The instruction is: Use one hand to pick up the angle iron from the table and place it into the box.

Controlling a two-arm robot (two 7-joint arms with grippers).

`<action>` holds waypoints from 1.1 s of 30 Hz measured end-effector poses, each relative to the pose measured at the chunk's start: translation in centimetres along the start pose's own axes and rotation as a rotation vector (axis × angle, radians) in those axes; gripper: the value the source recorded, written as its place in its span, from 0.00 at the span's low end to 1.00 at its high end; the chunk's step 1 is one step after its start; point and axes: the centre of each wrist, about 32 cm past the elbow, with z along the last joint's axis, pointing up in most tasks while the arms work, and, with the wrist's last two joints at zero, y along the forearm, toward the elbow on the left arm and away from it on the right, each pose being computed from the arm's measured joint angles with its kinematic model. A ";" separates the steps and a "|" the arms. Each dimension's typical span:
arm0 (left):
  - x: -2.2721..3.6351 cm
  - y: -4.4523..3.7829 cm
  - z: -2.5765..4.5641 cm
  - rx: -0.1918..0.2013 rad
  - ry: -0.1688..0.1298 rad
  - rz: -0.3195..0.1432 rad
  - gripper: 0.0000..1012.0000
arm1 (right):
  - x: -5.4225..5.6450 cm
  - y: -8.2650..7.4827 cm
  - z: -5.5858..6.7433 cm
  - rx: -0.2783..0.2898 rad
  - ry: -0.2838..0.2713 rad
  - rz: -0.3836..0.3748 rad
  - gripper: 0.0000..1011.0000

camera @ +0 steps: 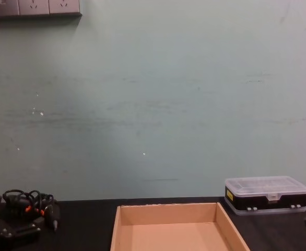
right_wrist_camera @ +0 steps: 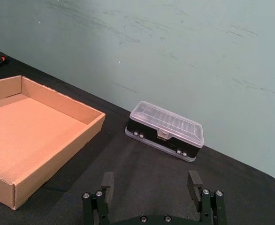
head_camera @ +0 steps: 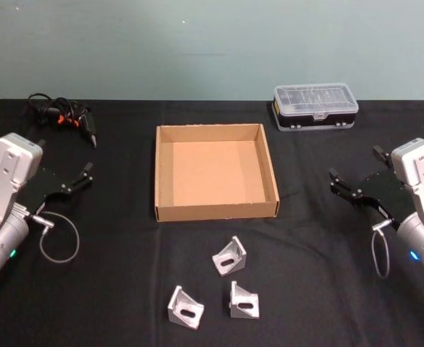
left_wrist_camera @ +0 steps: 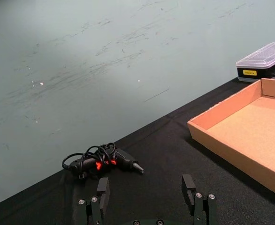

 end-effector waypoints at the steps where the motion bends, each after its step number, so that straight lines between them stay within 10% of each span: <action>1: 0.00 0.00 0.00 0.000 0.000 0.000 1.00 | 0.0 0.0 0.0 0.000 0.000 0.000 0.99; 33: 0.00 0.00 0.00 0.000 0.000 0.000 1.00 | 0.3 -0.5 0.4 0.014 0.007 0.004 0.99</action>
